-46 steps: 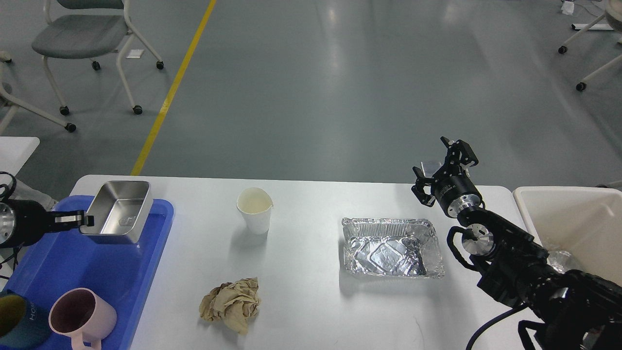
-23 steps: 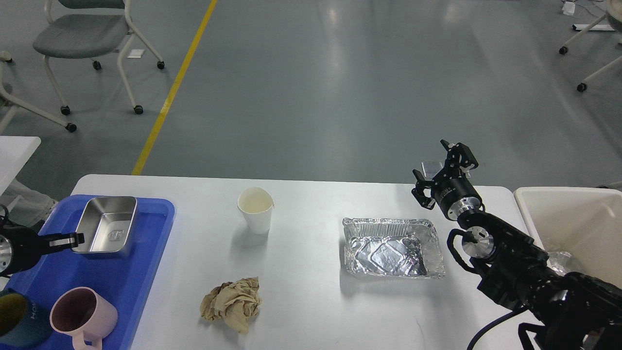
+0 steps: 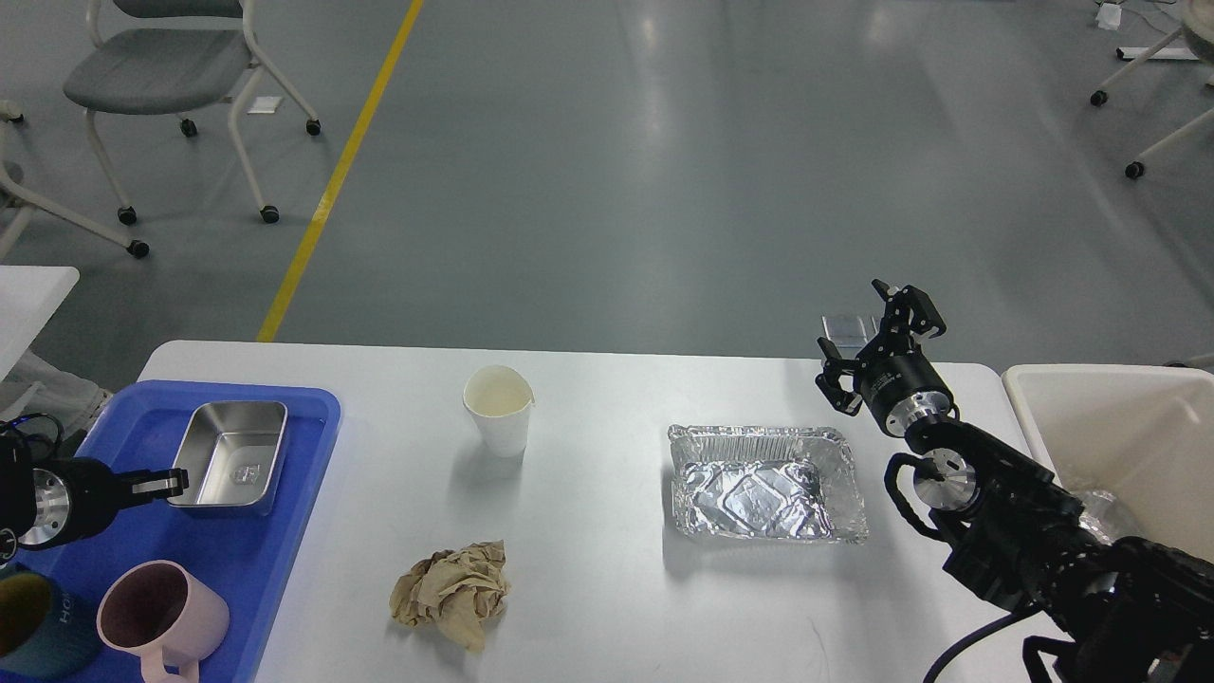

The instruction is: Tidy desktop

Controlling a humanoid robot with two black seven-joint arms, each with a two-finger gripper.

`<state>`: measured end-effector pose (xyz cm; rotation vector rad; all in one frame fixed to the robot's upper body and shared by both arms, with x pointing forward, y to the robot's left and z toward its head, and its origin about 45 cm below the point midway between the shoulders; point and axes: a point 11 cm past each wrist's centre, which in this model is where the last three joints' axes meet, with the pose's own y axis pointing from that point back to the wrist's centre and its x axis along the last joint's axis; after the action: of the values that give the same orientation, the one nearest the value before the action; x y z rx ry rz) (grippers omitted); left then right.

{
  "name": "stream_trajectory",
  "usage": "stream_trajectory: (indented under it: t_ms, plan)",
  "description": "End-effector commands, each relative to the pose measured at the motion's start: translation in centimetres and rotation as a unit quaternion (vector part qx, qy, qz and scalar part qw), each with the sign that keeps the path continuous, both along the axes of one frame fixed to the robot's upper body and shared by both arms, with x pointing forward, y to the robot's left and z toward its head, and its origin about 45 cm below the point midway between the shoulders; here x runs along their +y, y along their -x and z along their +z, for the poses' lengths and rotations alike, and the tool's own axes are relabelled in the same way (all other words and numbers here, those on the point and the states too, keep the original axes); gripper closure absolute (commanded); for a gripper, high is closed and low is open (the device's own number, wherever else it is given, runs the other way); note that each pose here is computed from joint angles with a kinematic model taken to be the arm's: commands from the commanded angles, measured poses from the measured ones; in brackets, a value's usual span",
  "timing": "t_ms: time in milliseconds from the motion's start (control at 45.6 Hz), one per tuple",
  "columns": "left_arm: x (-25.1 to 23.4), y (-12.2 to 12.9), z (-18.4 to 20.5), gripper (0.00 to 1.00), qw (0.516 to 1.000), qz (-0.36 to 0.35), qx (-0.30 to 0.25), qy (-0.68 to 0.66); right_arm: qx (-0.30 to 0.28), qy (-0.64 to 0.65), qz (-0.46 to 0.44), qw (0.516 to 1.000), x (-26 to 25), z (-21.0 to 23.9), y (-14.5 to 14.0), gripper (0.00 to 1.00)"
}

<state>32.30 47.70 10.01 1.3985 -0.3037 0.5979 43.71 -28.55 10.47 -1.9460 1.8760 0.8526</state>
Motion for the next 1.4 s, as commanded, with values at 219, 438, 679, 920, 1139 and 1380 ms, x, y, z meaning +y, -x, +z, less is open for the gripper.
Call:
stream_trajectory:
  t_ms: [219,438,679,920,1139,1380]
  plan:
    - [0.0,0.2,-0.7,0.98,1.0,0.002,0.005,-0.004,-0.002,-0.001,0.001,1.0,0.2,0.1,-0.1,0.0]
    - [-0.1,0.4,-1.0,0.89,1.0,0.004,0.006,0.001,-0.002,-0.001,0.001,1.0,0.2,0.1,-0.1,0.0]
    - [-0.1,0.3,-0.8,0.63,1.0,0.007,0.002,0.001,-0.002,-0.001,0.001,1.0,0.2,0.2,-0.2,0.0]
    - [0.2,-0.2,-0.1,0.39,0.999,0.03,-0.011,0.018,-0.005,-0.001,0.002,1.0,0.2,0.5,-0.4,0.0]
    - [-0.6,-3.5,3.3,0.13,0.992,0.066,-0.075,0.073,-0.006,0.0,0.002,1.0,0.3,0.6,-0.5,0.0]
    - [-5.5,-9.3,10.0,0.08,0.974,0.037,-0.164,0.152,-0.007,-0.001,0.002,1.0,0.4,0.7,-0.5,0.0]
